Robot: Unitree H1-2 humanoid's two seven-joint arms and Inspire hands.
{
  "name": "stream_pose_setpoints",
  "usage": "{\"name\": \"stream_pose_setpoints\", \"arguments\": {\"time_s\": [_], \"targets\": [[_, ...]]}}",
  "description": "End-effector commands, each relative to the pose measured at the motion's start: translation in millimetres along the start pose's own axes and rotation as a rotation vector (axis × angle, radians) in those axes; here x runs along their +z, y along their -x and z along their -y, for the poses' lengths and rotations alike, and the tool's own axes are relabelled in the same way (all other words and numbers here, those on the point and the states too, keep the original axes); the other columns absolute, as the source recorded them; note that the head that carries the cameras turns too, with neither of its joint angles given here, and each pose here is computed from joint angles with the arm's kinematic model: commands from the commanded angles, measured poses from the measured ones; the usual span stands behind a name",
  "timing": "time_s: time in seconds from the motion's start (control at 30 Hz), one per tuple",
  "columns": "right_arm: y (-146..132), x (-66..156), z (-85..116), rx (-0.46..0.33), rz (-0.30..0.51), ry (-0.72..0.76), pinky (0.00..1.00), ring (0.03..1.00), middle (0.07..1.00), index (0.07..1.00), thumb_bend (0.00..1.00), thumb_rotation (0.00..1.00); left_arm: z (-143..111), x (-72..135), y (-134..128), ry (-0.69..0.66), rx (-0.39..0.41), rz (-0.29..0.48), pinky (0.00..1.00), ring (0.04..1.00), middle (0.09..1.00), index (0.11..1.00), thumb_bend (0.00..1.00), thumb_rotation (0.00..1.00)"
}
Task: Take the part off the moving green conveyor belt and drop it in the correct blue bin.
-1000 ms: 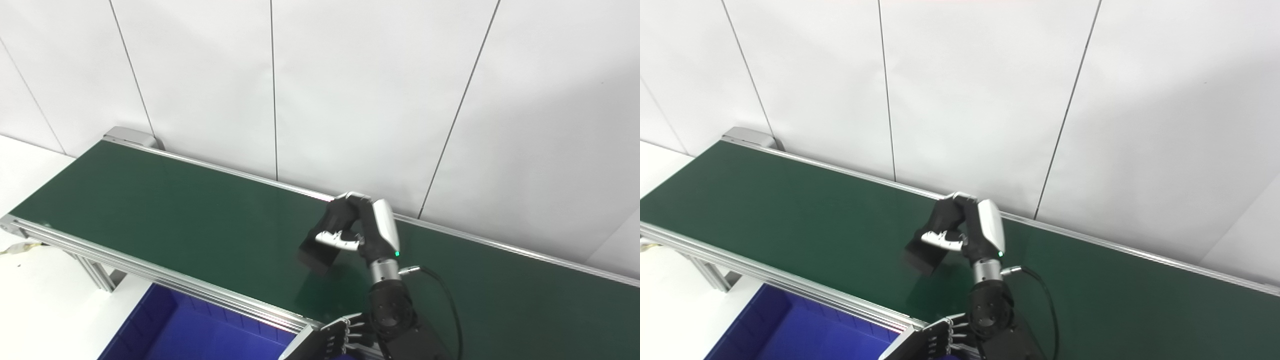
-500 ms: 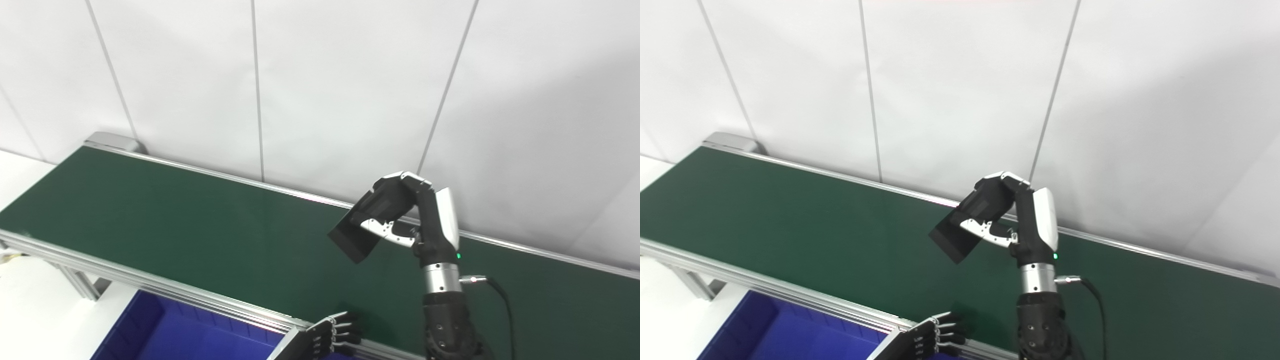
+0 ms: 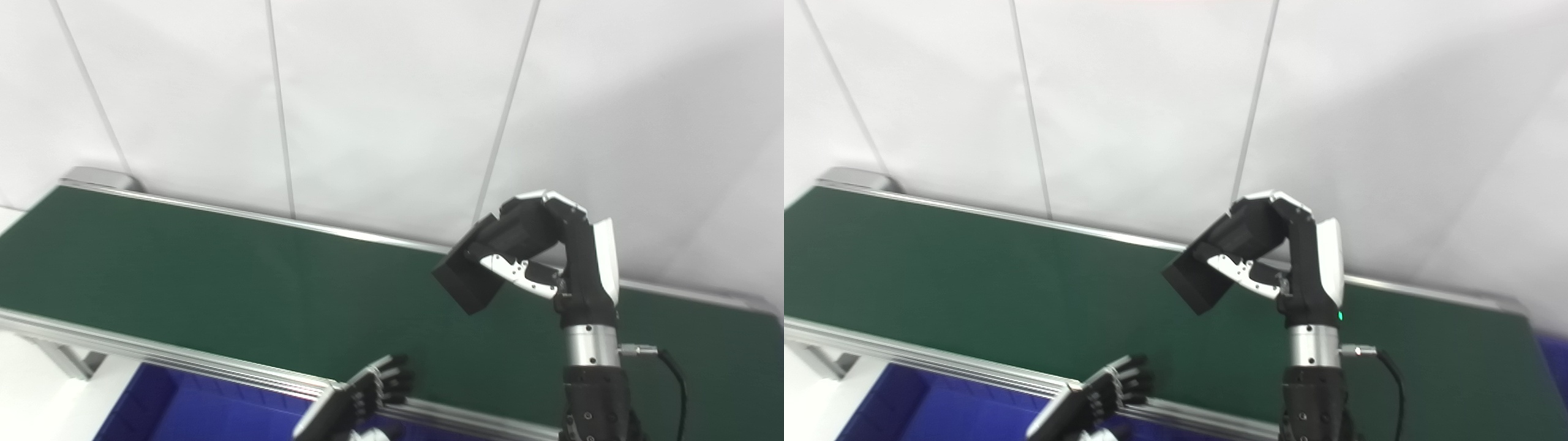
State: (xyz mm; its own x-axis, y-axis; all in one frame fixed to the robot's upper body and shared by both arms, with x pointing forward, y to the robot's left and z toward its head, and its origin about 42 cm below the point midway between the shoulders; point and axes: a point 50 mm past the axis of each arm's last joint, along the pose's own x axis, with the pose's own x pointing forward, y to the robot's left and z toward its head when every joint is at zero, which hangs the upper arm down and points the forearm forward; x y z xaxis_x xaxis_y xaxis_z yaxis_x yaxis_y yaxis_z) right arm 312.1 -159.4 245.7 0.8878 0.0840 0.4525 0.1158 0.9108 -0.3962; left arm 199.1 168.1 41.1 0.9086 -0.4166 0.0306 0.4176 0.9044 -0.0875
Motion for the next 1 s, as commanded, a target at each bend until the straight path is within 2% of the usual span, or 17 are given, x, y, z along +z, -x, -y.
{"name": "stream_pose_setpoints", "arguments": {"time_s": [0.0, 0.2, 0.4, 0.7, 0.97], "targets": [[7, 15, 17, -0.042, 0.042, 0.020, 0.32, 0.445, 0.527, 0.503, 0.50, 0.00, -8, 12, -4, -0.004, 0.000, 0.042, 0.80, 0.829, 0.845, 0.892, 0.60, 0.48], [42, 28, 36, -0.069, -0.005, 0.023, 0.32, 0.458, 0.530, 0.495, 0.50, 0.00, -27, 25, -4, -0.019, 0.005, 0.046, 0.79, 0.824, 0.838, 0.887, 0.63, 0.48], [79, 31, 38, -0.100, -0.068, 0.019, 0.31, 0.455, 0.536, 0.503, 0.49, 0.00, -45, 36, -2, -0.022, 0.008, 0.053, 0.79, 0.823, 0.834, 0.884, 0.60, 0.47], [132, 18, 37, -0.186, -0.204, 0.071, 0.32, 0.448, 0.526, 0.505, 0.50, 0.00, -57, 45, -2, 0.016, 0.013, 0.041, 0.80, 0.826, 0.832, 0.876, 0.56, 0.38], [174, -7, 32, -0.257, -0.342, 0.132, 0.33, 0.455, 0.529, 0.487, 0.50, 0.00, -59, 50, 0, 0.037, 0.018, 0.042, 0.80, 0.818, 0.826, 0.877, 0.57, 0.37]]}}
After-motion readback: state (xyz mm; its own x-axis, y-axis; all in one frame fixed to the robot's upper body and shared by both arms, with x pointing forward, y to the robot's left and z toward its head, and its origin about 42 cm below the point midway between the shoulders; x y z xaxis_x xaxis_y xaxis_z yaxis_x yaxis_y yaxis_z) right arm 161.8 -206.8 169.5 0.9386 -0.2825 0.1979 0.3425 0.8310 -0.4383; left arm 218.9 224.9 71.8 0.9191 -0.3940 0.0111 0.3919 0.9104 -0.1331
